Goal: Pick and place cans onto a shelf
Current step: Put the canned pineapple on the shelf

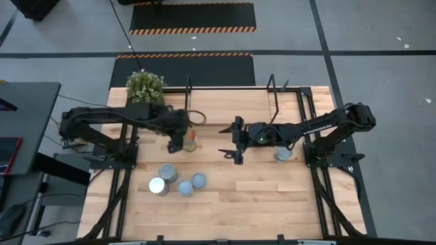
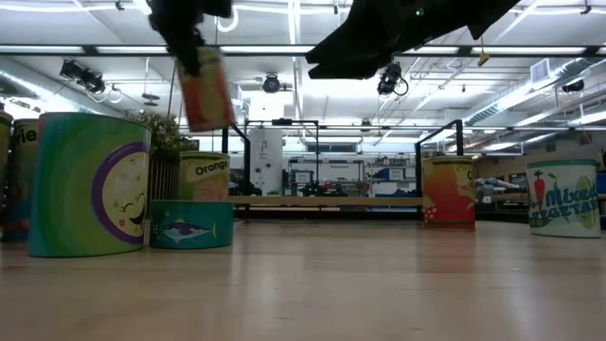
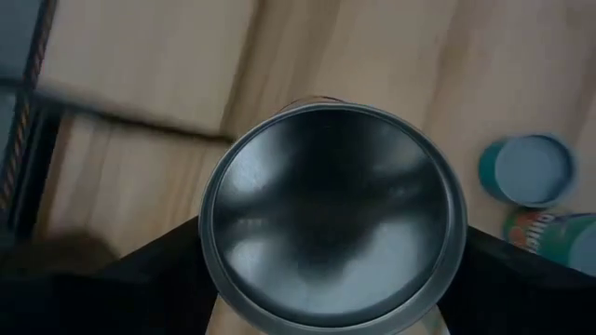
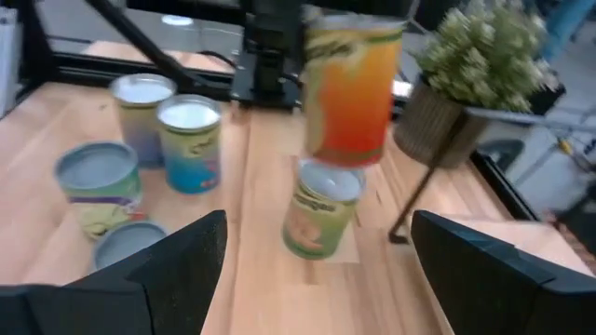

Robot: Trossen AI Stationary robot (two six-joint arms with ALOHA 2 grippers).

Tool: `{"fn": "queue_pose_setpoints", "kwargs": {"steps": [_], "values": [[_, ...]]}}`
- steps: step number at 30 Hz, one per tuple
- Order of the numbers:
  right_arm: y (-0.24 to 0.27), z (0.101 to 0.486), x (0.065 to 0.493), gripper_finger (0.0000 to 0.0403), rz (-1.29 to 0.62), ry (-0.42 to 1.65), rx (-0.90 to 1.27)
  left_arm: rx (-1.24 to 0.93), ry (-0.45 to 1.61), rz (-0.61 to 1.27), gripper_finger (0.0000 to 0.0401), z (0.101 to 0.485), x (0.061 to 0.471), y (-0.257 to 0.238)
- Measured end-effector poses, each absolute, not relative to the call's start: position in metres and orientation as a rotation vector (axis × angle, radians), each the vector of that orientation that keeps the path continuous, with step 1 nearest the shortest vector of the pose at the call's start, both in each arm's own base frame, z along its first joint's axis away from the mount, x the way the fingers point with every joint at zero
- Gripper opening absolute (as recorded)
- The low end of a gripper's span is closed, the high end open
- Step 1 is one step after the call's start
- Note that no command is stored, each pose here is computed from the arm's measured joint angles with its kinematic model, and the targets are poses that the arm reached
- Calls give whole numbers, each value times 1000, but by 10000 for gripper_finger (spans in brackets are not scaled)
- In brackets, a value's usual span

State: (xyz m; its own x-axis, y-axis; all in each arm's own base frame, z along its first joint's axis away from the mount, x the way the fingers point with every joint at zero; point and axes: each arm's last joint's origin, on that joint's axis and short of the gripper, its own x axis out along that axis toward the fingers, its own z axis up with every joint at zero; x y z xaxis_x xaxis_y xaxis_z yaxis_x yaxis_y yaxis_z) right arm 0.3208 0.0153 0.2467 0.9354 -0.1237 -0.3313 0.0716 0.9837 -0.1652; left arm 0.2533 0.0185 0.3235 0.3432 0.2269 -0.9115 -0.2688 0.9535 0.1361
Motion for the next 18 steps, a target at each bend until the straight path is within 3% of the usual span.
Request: {"fn": "queue_pose_setpoints", "kwargs": {"steps": [9, 18], "values": [[2, 248, 309, 348, -193, 445, -158, 109, 1206, 165, 318, 293, 330, 31], [-2, 275, 266, 348, -294, 533, -129, 158, 1238, 114, 318, 293, 382, 89]]}}
